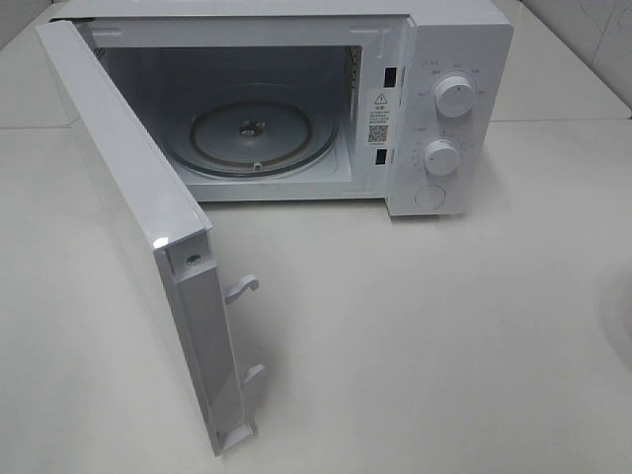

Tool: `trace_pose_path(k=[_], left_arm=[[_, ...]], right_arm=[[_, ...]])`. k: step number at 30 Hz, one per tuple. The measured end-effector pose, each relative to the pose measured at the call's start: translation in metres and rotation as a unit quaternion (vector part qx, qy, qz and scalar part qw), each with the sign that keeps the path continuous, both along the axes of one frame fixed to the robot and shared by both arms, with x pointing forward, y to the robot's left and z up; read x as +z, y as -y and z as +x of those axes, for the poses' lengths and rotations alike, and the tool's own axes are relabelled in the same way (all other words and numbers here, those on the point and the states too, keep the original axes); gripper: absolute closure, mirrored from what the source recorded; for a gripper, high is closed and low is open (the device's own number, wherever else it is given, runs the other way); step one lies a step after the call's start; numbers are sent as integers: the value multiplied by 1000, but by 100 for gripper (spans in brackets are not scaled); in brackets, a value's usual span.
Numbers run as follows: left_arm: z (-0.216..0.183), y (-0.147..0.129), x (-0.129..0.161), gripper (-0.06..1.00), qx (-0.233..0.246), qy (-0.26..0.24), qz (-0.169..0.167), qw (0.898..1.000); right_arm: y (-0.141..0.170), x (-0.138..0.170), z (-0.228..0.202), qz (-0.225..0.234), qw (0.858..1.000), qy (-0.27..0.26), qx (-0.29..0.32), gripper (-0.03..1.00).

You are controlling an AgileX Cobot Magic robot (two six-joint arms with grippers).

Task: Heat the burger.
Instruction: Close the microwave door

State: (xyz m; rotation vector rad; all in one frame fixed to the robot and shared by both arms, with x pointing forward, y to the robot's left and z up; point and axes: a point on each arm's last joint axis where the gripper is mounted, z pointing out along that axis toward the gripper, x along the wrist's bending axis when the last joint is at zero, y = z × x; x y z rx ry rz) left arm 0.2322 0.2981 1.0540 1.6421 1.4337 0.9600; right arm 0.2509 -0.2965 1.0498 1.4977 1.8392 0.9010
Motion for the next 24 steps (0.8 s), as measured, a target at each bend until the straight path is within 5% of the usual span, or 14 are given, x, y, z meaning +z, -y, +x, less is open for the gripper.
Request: trace_pose_path(k=[4, 24], left_arm=[[0, 0, 0, -5, 0, 0, 0, 1000], [0, 0, 0, -5, 0, 0, 0, 1000]], right_arm=[[3, 0, -18, 10, 998, 59, 0, 21], [3, 0, -20, 9, 997, 63, -42, 21]])
